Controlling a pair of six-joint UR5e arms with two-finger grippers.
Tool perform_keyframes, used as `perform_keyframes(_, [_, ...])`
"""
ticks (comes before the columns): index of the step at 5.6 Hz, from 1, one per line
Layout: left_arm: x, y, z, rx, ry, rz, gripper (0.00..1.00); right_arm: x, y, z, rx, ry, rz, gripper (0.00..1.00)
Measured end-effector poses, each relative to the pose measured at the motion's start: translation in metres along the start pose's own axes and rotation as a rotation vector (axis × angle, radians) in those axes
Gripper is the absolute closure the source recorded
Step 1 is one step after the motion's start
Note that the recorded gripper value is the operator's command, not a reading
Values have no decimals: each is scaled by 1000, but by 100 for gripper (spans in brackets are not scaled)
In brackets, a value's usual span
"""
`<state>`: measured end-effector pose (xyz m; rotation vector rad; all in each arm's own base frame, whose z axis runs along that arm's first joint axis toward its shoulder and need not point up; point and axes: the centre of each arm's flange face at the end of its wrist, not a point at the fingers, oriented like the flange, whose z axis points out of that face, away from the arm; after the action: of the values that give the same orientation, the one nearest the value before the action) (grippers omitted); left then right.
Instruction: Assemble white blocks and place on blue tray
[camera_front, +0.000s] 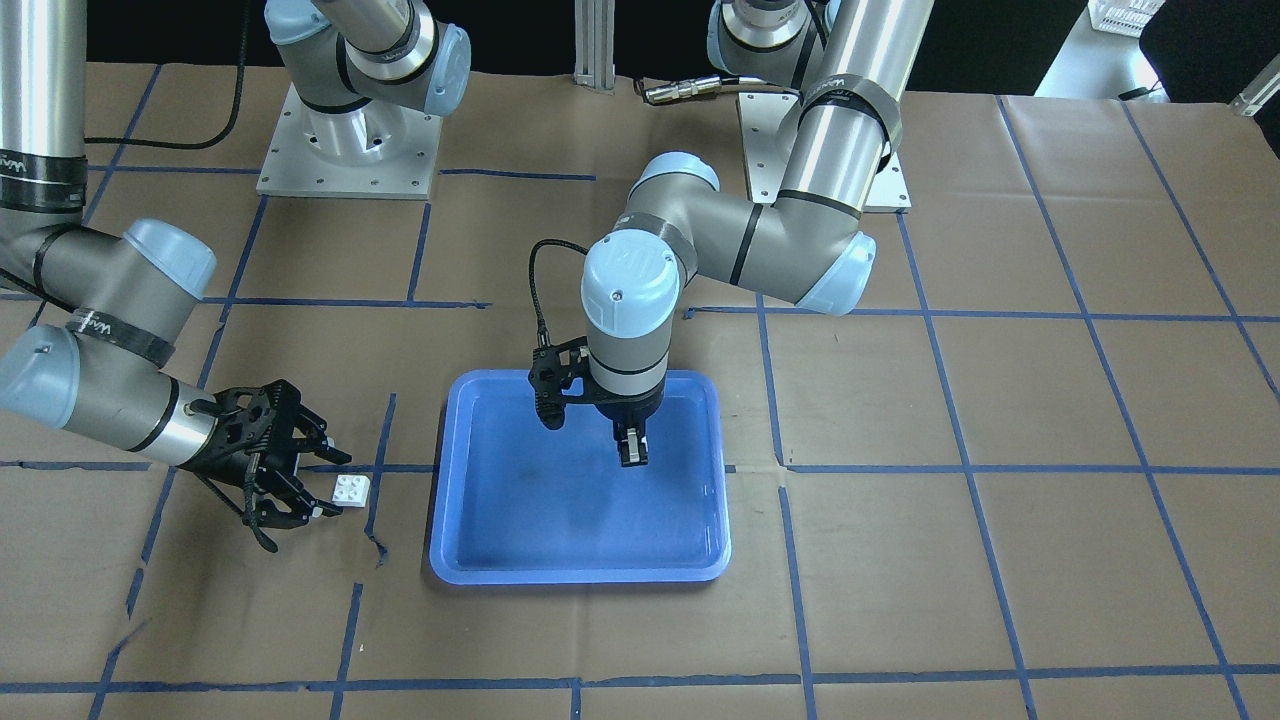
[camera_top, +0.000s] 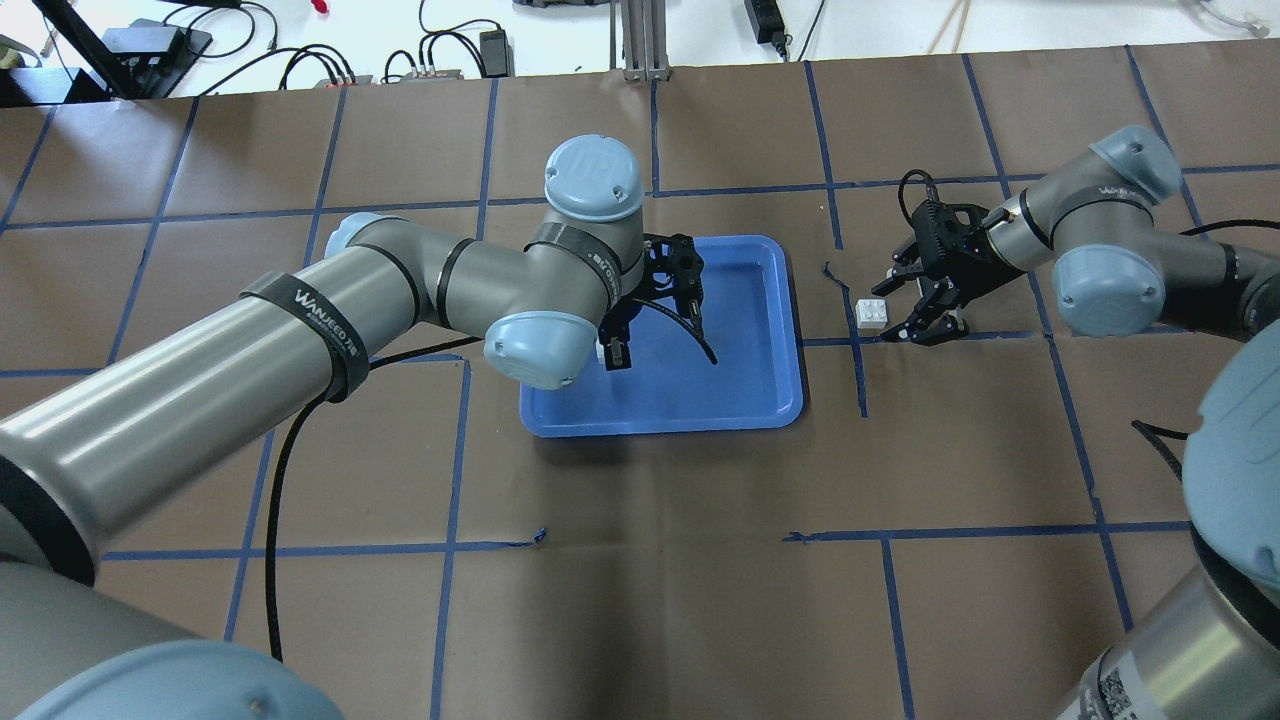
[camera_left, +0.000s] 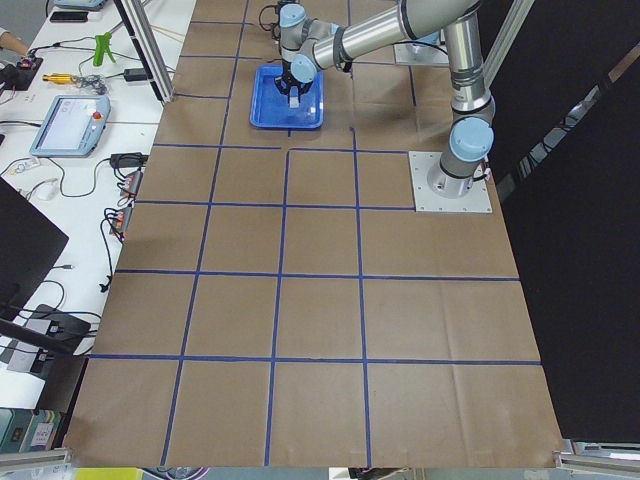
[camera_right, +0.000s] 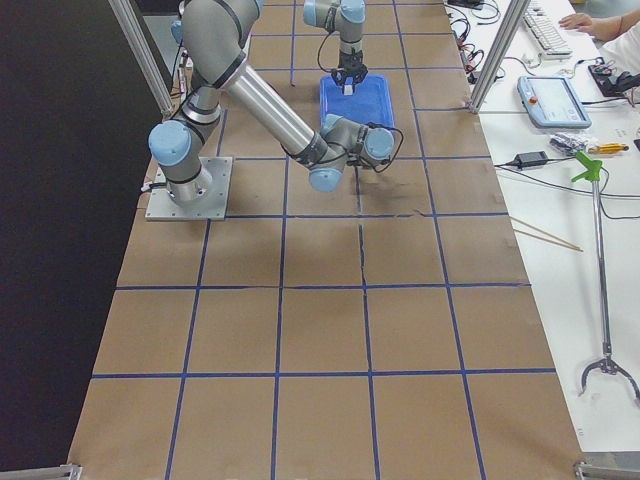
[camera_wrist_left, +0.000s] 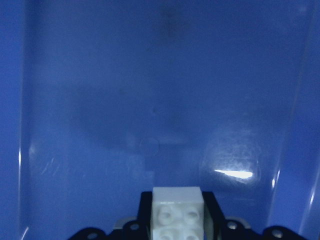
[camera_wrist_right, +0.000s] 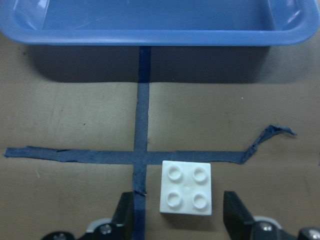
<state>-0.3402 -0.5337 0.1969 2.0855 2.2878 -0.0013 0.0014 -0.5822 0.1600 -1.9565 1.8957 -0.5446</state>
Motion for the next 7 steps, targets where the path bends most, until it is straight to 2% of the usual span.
perform_keyframes(1, [-1,-10,15,5,-16,17,100,0,0,0,-2,2,-3,71])
perform_keyframes(2, [-2,-16,22,8,-28,25,26,1,0,-1,-4,4,-6,80])
perform_keyframes(3, [-1,-18,28,7,-23,28,14,1,-1,-2,-5,5,-8,83])
perform_keyframes(5, [2,-17,17,8,-26,25,13,4,-3,-8,-9,18,-11,84])
perform_keyframes(6, [5,-15,-3,6,-21,20,13,11,-7,-20,-18,39,-17,84])
perform_keyframes(7, [12,-9,-38,-4,-4,12,13,21,-16,-37,-30,63,-27,84])
